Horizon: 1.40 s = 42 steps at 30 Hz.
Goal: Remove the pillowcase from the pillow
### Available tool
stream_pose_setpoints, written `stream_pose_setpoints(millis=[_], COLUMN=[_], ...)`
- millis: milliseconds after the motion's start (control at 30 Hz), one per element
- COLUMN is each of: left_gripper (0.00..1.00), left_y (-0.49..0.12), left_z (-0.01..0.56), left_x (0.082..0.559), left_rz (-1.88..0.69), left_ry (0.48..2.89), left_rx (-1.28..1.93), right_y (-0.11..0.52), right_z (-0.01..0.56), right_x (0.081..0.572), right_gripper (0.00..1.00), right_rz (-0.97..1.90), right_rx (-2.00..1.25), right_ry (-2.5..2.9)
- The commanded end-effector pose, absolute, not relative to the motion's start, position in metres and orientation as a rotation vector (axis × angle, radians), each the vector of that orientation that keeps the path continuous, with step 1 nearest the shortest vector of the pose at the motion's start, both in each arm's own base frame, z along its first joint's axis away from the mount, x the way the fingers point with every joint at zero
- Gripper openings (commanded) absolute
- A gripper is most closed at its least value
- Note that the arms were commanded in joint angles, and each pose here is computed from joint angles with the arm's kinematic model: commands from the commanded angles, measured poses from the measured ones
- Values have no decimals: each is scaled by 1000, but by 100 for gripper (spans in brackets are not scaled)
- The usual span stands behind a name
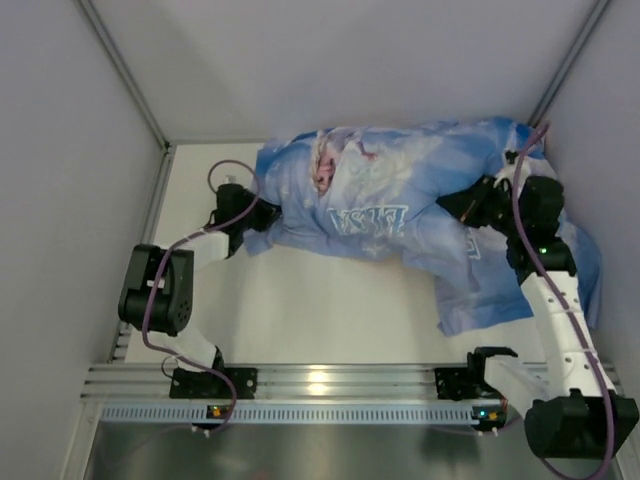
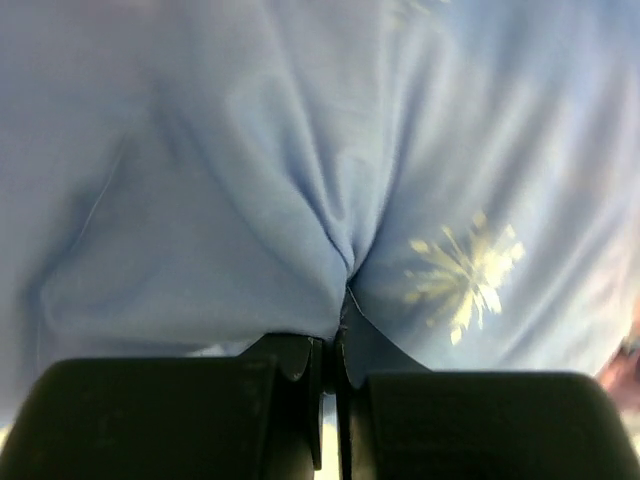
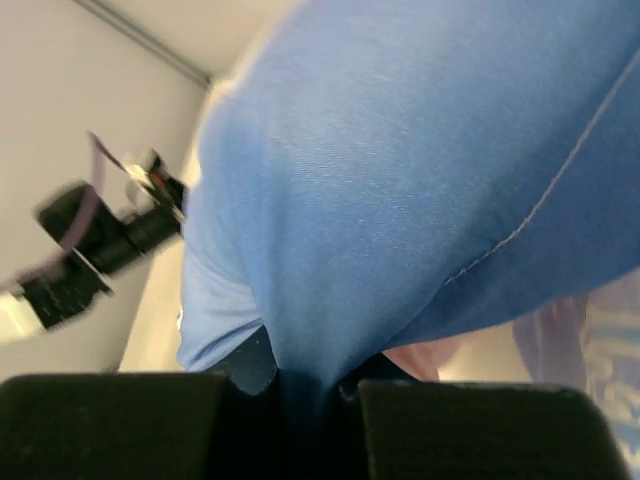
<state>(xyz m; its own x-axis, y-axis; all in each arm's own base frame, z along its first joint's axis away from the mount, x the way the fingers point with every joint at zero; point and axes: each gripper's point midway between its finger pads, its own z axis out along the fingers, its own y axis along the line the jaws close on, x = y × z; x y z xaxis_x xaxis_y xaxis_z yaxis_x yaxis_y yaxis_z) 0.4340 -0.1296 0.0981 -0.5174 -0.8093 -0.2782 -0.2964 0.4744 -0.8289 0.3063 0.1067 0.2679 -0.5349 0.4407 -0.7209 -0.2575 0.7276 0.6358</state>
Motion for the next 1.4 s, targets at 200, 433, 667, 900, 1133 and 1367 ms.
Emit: stream_pose_setpoints(millis=[200, 433, 667, 900, 1133, 1367], left_gripper=[0, 76, 99, 95, 82, 80], left_y=[-336, -365, -256, -199, -164, -133], left_z=[128, 129, 206, 289, 386, 427], left_x=[335, 275, 225, 181, 142, 130], left_rz=[-1106, -1037, -762, -882, -1159, -1177], left_ry=[2287, 2328, 2123, 1969, 1703, 1558], left_rx=[-287, -122, -258, -278, -187, -177], right_y=[103, 124, 174, 293, 400, 523], right_z=[542, 582, 566, 541, 534, 387], right_x=[262, 265, 284, 328, 350, 362], right_gripper=[0, 0, 0, 0, 0, 17], right_rz=[801, 901, 1054, 1113, 1217, 1406], right_rx=[-94, -253, -417, -554, -679, -820], right_ry=[1374, 1314, 1324, 1414, 1380, 1546])
